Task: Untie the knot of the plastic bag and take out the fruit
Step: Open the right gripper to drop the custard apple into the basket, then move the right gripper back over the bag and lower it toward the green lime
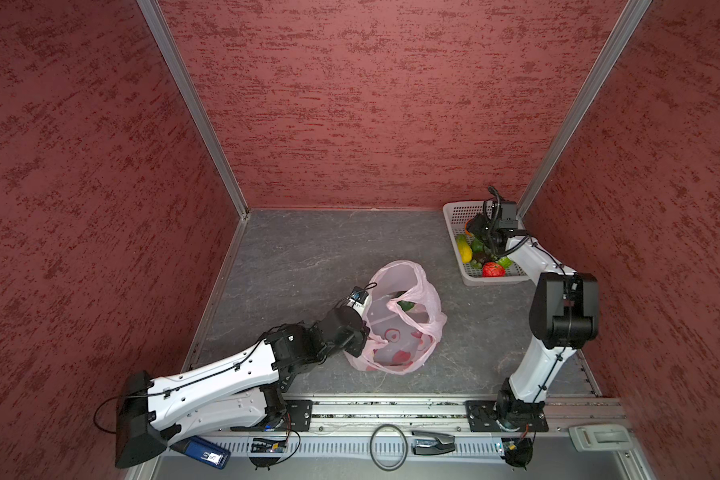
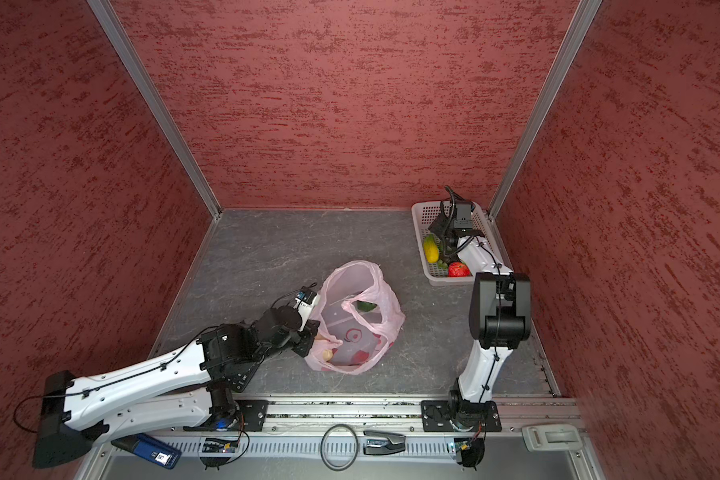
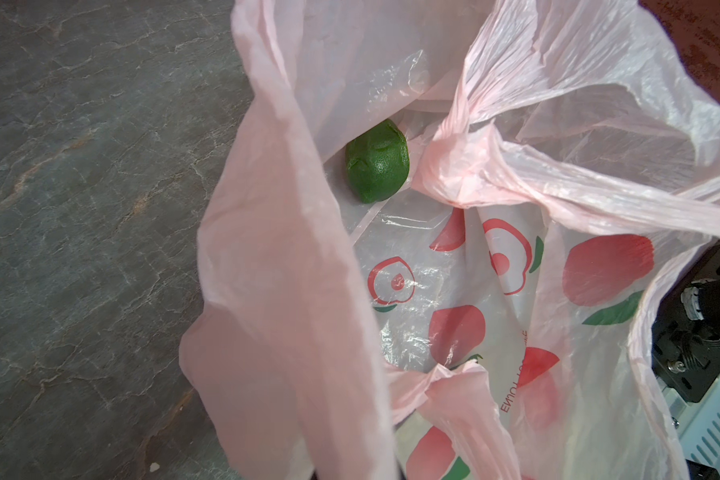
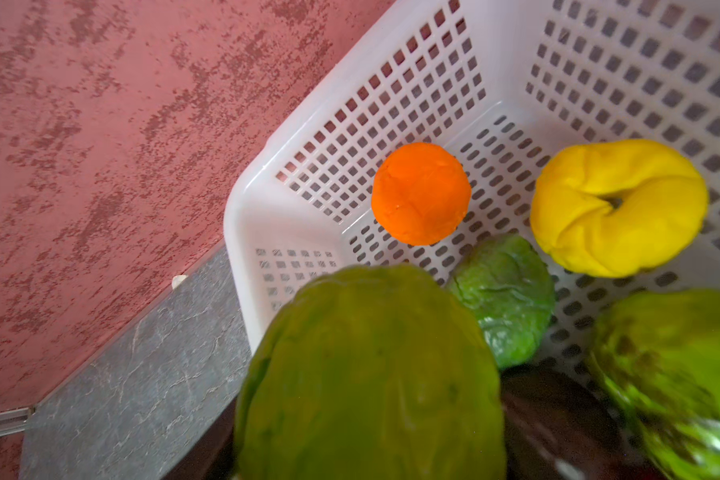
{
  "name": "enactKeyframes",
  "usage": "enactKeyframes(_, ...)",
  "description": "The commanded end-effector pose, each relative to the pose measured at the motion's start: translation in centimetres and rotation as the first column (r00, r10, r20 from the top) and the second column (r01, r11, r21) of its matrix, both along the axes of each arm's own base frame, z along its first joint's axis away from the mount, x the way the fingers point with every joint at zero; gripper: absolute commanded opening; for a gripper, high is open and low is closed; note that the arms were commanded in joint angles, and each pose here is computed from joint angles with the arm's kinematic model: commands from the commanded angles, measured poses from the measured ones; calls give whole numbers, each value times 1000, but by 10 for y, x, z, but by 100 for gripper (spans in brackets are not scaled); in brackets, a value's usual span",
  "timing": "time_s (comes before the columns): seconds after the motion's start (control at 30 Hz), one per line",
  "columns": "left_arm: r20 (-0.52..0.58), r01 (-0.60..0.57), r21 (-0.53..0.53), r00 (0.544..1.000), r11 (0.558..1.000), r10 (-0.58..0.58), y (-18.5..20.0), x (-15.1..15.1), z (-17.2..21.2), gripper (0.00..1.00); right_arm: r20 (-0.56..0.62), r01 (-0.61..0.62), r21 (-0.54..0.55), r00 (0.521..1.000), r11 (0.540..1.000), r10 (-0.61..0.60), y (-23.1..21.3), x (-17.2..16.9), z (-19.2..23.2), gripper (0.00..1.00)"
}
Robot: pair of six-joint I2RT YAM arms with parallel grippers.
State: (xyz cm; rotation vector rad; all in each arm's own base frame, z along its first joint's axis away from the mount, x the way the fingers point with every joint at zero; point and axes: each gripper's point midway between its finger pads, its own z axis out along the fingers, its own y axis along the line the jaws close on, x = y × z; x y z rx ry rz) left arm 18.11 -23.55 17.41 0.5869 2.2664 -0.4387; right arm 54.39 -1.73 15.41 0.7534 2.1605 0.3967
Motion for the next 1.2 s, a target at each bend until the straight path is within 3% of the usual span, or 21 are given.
enactKeyframes(0.0,8,-8,-24,1000,1000,8,-4,2,12,0,42,-9,-11,999,1000,9,-7,23,6,53)
enactKeyframes(0.17,9,-16,-21,1000,1000,16,-6,2,13,0,5,-1,-24,1000,1000,1,-15,45,-11,58)
enactKeyframes(0.47,16,-17,-21,1000,1000,17,-12,5,14,0,-39,21,-50,999,999,-22,-27,52,-21,87)
enactKeyframes(0.7,21,-14,-21,1000,1000,14,-13,3,16,0,-15,5,-58,1000,998,-6,-24,39,-3,90)
enactKeyframes(0.97,34,-12,-26,999,1000,12,-10,2,19,0,19,-89,-11,996,996,89,4,-3,28,89)
enactKeyframes(1.17,47,4,-26,999,1000,-3,-11,2,21,0,36,-249,20,968,968,249,62,-71,67,89)
